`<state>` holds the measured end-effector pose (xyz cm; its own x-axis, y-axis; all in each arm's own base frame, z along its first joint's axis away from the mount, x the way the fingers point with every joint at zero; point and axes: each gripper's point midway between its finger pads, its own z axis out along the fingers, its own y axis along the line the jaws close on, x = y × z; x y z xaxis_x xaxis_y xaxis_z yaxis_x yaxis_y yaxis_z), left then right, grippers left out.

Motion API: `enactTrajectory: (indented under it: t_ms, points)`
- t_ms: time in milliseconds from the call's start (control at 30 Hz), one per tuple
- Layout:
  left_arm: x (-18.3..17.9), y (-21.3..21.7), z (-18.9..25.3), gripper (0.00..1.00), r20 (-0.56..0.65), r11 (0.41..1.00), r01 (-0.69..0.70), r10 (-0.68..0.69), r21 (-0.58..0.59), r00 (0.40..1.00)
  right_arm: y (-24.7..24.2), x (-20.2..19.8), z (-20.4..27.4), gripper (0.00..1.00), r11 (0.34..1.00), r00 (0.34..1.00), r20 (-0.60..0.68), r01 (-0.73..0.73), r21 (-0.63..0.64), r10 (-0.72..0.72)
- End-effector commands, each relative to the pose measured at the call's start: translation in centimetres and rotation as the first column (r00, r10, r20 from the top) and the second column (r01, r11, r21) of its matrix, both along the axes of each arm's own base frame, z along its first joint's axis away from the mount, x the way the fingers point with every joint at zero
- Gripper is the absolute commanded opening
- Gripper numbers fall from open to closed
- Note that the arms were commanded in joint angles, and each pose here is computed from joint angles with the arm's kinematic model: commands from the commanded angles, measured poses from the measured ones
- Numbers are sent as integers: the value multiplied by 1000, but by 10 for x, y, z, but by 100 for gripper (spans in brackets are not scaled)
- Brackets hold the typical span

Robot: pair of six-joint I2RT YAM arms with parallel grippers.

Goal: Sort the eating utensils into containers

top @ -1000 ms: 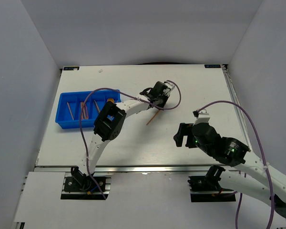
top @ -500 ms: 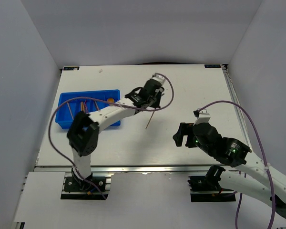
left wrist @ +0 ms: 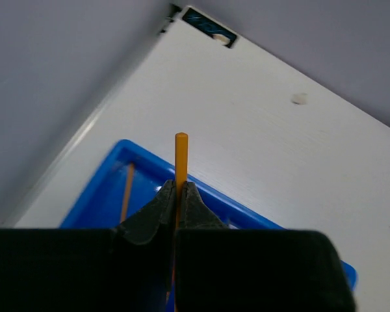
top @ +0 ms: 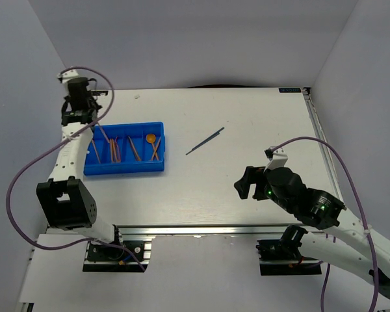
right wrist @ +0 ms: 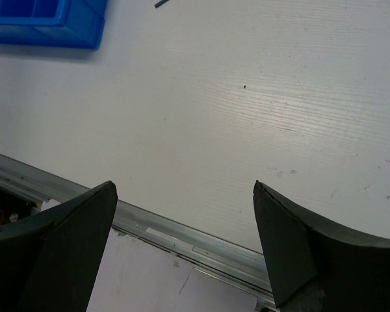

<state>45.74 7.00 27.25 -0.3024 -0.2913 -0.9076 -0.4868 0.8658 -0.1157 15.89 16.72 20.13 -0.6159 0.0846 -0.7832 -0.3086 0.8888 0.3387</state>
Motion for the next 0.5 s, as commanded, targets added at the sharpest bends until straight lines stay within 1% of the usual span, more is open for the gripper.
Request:
enactTrajectory:
  t_ms: [0,67,100,133,167,200,267,300,367,400,467]
  points:
    - [-1,49,-2,0,-6,1000,-22,22,8,1000,12,4,10,89,998,999,41,-38,42,36]
    - [2,73,-20,0,-30,999,-46,46,6,998,18,2,10,89,996,997,41,-67,52,65]
    - [9,78,-16,0,14,999,-48,48,26,999,19,2,9,89,996,997,40,-75,54,73]
    - [12,80,-20,0,16,998,-27,26,58,1000,21,0,9,89,994,995,38,-92,55,90]
    - [12,82,-34,0,-3,997,-20,20,71,1000,23,-1,10,89,993,994,41,-102,63,100]
    - [17,86,-30,0,30,996,-24,21,91,999,24,-1,11,89,992,993,46,-109,68,106]
    - [19,88,-36,0,31,994,6,-9,108,999,27,-4,12,89,988,991,47,-131,75,128]
    - [20,90,-39,0,49,993,5,-11,122,999,27,-4,14,89,987,990,54,-137,84,132]
    - [18,95,-39,0,47,989,5,-12,145,999,28,-6,13,89,985,989,54,-145,88,141]
    - [22,98,-33,0,76,987,1,-13,158,997,29,-6,12,89,985,988,53,-151,86,147]
    - [22,103,-36,0,67,986,11,-22,167,997,30,-7,11,89,983,986,55,-163,87,159]
